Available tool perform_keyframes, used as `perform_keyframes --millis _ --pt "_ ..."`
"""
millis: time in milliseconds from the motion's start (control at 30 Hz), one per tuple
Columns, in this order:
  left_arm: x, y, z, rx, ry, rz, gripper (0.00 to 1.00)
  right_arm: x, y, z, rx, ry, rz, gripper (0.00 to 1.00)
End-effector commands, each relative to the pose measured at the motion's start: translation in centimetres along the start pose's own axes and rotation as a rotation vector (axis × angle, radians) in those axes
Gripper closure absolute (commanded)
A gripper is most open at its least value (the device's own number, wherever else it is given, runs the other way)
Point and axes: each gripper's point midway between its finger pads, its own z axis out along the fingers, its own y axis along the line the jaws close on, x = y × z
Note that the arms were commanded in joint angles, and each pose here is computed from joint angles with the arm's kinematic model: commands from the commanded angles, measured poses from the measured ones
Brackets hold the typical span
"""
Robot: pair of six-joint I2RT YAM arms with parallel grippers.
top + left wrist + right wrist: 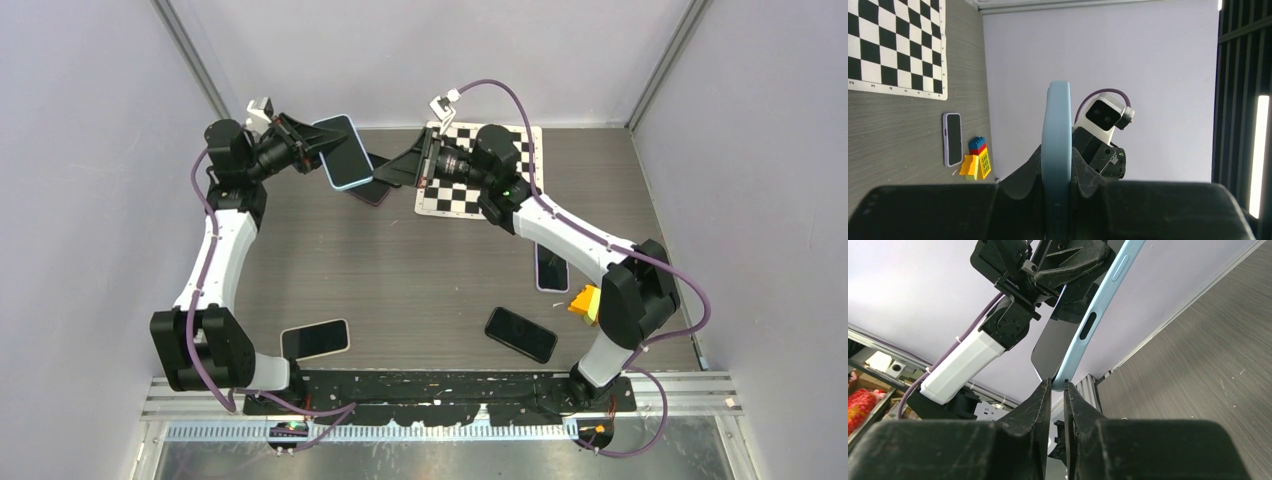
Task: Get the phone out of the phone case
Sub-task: Remove the phone case from the phone.
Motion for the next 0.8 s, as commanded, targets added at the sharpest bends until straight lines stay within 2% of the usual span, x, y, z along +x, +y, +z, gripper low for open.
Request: perform_keyframes --millis 0,200,333,500,633,700,767 --pt "1.7 -7.3 -1.5 0.159 0.0 0.091 1.0 0.7 -0.5 0.9 0.066 0.034 -0.042 0.81" --pt "1.9 -9.6 -1.7 0.264 -0.008 0.101 1.0 1.2 -5.2 0.8 0.29 0.053 0.013 0.93" --pt "1.9 -12.4 -2.4 0.384 -0.027 0.117 1.0 2.1 -8.4 -0.4 0.465 0.083 0.021 0.94" --pt "1.5 -14.2 -3.1 0.489 -0.05 0.092 1.0 2.6 -10.7 -1.4 0.596 0.11 0.037 0.94" --pt "1.5 -13.7 -3.0 0.475 -0.054 0.101 1.0 1.9 -10.3 -1.2 0.578 0.082 0.015 0.94" --pt "1.4 -13.1 -2.8 0.446 -0.06 0.102 1.0 1.1 -8.8 -0.9 0.518 0.047 -0.014 0.92" --pt "1.3 -12.6 -2.6 0.419 -0.074 0.101 1.0 0.4 -6.9 -0.7 0.435 0.014 -0.052 0.85"
